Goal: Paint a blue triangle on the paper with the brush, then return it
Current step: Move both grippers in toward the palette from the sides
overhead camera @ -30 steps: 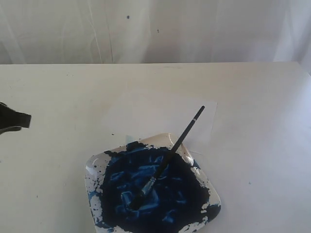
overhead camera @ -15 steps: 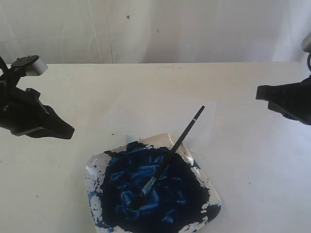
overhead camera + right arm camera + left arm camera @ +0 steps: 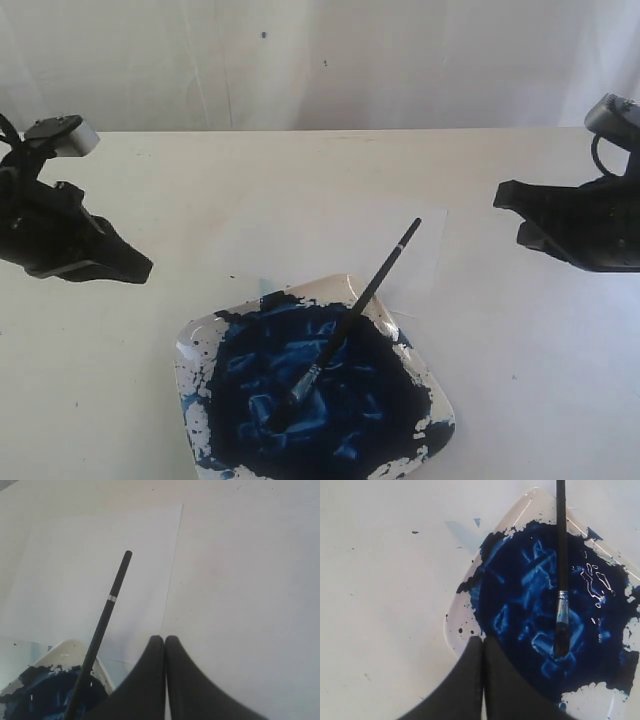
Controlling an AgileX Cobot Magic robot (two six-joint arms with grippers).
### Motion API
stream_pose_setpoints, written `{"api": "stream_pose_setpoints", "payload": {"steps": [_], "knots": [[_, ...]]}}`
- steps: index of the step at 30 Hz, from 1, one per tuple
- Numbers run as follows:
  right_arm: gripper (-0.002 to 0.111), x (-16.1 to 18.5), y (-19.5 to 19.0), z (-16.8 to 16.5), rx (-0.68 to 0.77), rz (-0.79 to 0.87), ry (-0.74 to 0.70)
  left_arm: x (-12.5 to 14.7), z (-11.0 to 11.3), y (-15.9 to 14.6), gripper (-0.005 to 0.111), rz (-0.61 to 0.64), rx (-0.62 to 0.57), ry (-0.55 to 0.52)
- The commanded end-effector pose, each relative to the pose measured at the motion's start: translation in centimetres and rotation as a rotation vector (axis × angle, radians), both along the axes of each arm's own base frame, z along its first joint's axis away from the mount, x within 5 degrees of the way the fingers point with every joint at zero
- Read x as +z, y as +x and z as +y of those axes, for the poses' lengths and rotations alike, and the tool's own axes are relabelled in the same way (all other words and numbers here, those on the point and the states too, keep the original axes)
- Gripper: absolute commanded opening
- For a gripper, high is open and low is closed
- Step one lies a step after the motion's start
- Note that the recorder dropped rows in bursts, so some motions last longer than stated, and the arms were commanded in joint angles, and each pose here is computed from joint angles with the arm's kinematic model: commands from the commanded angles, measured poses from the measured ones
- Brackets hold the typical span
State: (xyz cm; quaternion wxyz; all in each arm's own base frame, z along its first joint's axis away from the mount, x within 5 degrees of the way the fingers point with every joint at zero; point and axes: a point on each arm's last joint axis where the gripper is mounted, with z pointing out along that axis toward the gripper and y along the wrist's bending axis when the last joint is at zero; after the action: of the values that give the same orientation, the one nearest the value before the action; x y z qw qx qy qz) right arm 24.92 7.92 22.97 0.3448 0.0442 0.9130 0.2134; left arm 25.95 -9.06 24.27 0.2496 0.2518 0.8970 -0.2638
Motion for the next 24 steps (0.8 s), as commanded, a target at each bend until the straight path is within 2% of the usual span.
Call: {"api": "stream_pose_setpoints", "payload": {"steps": [1, 5, 9, 17, 21, 24], "knots": [[0.0, 0.2, 0.1, 0.2, -0.017, 0.002, 0.034, -0.4, -0.5, 0.4, 0.0, 0.009, -0.006, -0.028], [0.0, 0.2, 0.1, 0.2, -0.019, 0.003, 0.037, -1.3, -1.0, 1.1, 0.0, 0.016, -0.018, -0.077], [0.0, 0.2, 0.1, 0.1, -0.02, 0.001, 0.037, -1.8, -1.5, 2.1, 0.0, -0.052, -0.039, -0.146], [0.0, 0.2, 0.1, 0.1, -0.022, 0.0, 0.036, -2.8, -2.3, 5.0, 0.0, -0.171, 0.084, -0.334], [0.0, 0.2, 0.1, 0.1, -0.022, 0.0, 0.036, -3.8, -2.3, 6.1, 0.0, -0.211, 0.127, -0.374], [0.0, 0.2, 0.1, 0.1, -0.022, 0.0, 0.036, -4.9, -2.5, 6.8, 0.0, -0.221, 0.105, -0.352]]}}
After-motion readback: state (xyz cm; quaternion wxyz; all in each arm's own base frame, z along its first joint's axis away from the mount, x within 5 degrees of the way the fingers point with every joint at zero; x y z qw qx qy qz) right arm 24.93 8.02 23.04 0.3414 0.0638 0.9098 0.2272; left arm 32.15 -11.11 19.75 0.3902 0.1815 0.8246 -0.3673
